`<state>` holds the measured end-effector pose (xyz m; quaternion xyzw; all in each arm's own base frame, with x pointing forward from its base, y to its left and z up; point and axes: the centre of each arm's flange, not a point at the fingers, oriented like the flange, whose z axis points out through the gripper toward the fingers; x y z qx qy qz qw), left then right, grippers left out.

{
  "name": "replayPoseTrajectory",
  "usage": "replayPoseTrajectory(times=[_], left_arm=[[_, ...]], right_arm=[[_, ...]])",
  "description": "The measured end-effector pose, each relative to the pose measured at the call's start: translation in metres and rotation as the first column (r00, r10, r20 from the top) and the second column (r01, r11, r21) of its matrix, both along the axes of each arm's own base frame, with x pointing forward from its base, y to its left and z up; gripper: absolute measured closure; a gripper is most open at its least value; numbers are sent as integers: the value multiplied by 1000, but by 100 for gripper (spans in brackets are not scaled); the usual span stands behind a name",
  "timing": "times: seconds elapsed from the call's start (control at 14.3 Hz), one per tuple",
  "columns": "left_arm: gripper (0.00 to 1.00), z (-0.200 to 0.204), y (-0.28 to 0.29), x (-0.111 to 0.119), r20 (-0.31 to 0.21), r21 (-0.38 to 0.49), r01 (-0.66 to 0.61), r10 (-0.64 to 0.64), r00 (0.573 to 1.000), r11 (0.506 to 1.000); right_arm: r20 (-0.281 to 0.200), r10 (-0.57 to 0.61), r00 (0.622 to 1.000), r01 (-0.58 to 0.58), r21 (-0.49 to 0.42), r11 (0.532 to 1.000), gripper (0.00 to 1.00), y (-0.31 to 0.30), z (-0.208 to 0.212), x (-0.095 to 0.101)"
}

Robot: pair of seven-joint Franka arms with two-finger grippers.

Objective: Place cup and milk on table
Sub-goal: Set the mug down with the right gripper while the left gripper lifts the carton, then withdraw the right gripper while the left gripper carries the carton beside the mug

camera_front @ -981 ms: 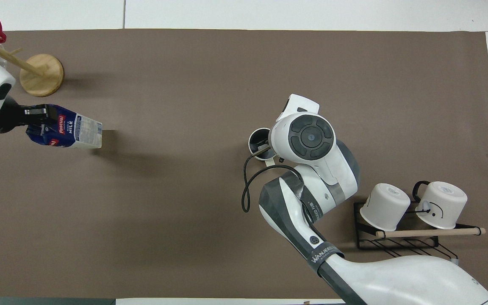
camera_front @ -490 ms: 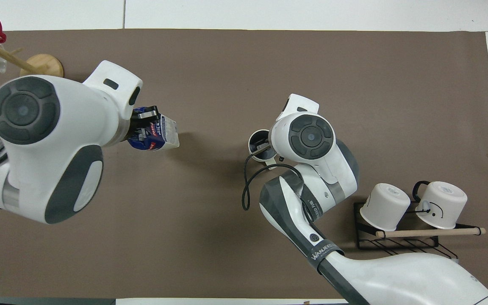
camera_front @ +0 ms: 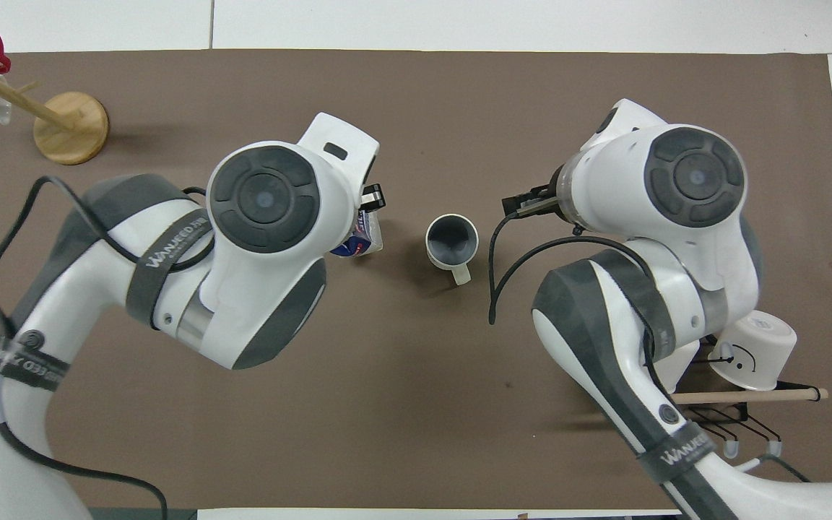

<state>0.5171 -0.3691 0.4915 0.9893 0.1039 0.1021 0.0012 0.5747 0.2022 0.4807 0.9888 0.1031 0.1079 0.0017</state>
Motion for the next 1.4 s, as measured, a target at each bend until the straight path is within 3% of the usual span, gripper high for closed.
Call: replayPoseTrajectory(times=[0.28,0.49,0.77,1.12,1.4], left_arm=[[58,-18,-27,2,-4,15,6,-6,1000,1000],[58,-28,-46,-10,-13,23,37,-37,999,999],[58,-26,-51,-12,-7,19,44,-44,999,999],[58,-29,-52,-13,-11,23,47,-47,999,999],[19,-25,-52,-11,-2,18,46,-46,999,999]], right_arm=[[-25,-114,993,114,-9,993,0,-68,43,-5],[-103,-225,969,223,-29,974,0,-130,74,-20],[-211,-369,905,366,-54,929,0,-210,88,-41],[-248,-413,876,410,-67,910,0,-232,151,-47],[-246,-410,878,407,-67,911,0,-230,163,-35]])
